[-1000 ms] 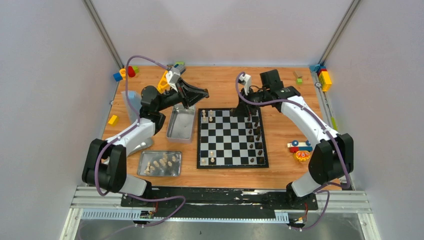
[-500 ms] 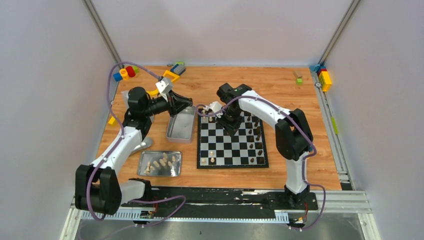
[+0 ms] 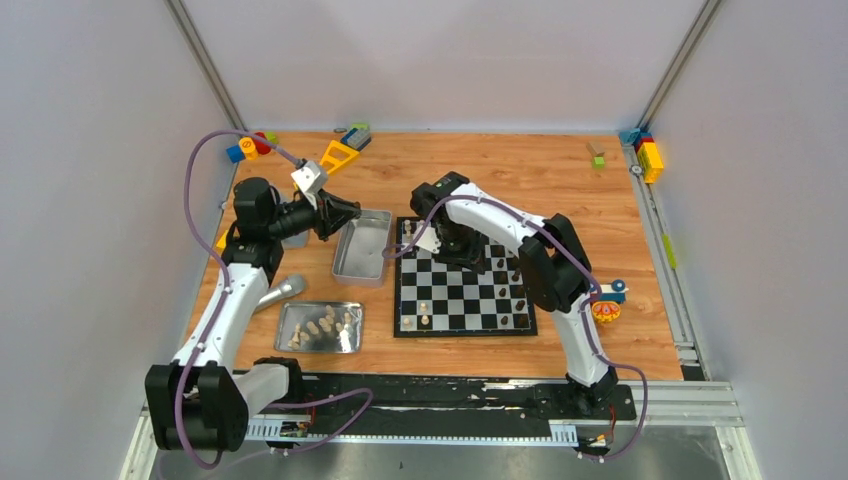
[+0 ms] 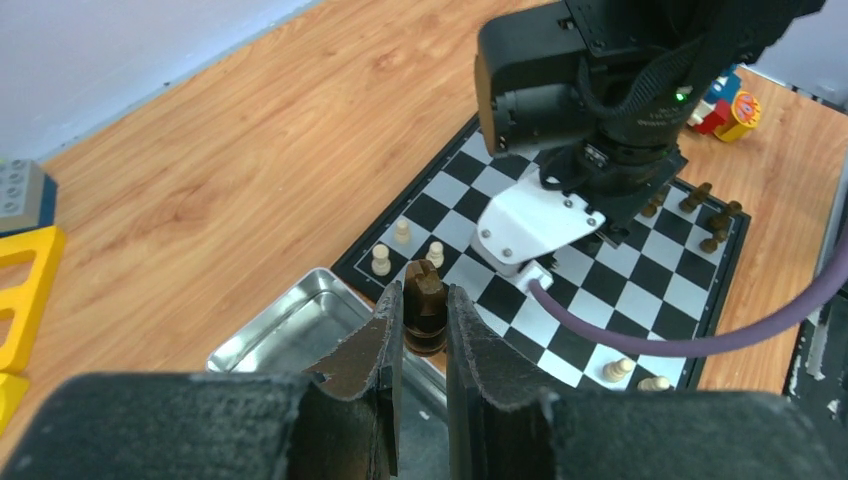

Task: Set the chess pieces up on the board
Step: Place the chess piece on the chessboard, then pick up the chess piece from the chessboard.

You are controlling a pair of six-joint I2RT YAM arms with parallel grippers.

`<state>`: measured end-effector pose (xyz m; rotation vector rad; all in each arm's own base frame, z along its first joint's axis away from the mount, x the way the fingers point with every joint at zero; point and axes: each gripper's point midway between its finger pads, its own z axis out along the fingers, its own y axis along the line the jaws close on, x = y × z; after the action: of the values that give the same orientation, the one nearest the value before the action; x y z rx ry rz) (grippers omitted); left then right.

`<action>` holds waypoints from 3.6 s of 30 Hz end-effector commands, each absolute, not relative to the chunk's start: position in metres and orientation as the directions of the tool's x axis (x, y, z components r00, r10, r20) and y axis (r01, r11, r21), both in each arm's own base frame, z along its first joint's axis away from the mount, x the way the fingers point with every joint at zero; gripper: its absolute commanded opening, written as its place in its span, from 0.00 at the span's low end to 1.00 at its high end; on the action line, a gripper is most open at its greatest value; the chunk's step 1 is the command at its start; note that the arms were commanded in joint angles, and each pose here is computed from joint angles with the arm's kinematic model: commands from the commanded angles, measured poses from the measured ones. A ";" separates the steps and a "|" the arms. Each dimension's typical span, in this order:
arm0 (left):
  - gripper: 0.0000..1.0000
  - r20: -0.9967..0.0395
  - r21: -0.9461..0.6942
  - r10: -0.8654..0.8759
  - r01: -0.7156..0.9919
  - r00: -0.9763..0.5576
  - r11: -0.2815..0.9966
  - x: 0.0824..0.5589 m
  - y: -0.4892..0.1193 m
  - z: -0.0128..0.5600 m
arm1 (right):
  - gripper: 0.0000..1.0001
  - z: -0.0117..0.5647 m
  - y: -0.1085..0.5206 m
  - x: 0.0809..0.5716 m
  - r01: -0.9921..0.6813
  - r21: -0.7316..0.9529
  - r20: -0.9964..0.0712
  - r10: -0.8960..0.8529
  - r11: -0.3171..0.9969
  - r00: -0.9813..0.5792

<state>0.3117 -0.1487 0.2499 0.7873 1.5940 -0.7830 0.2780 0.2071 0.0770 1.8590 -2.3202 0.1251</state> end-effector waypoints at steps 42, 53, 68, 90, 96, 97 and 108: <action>0.00 -0.996 0.013 0.083 0.808 -0.045 0.589 0.334 -0.130 0.277 | 0.45 0.112 0.227 0.276 -0.989 0.008 0.065 -0.987 0.151 -0.150; 0.00 -0.999 -0.015 0.015 0.823 -0.029 0.567 0.356 -0.141 0.297 | 0.50 0.146 0.232 0.290 -0.923 0.119 -0.339 -0.859 0.366 -0.384; 0.00 -0.999 -0.043 -0.004 0.806 -0.050 0.590 0.358 -0.139 0.291 | 0.53 0.090 0.230 0.294 -0.861 0.145 -0.450 -0.742 0.488 -0.496; 0.00 -0.998 -0.033 0.029 0.817 -0.060 0.575 0.354 -0.144 0.275 | 0.43 0.064 0.219 0.280 -0.859 0.168 -0.385 -0.770 0.484 -0.509; 0.00 -0.997 -0.036 0.031 0.827 -0.064 0.560 0.351 -0.151 0.273 | 0.31 0.060 0.219 0.279 -0.858 0.173 -0.374 -0.773 0.484 -0.512; 0.00 -0.997 -0.036 0.031 0.828 -0.064 0.560 0.351 -0.151 0.273 | 0.28 0.060 0.219 0.279 -0.858 0.173 -0.373 -0.774 0.483 -0.511; 0.00 -0.998 -0.012 0.050 0.837 -0.047 0.548 0.350 -0.153 0.271 | 0.07 0.080 0.215 0.275 -0.854 0.159 -0.392 -0.762 0.496 -0.516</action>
<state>0.3510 -0.1501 0.2686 0.7508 1.5339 -0.7880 0.2747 0.2120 0.0581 1.5995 -2.9052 -0.5528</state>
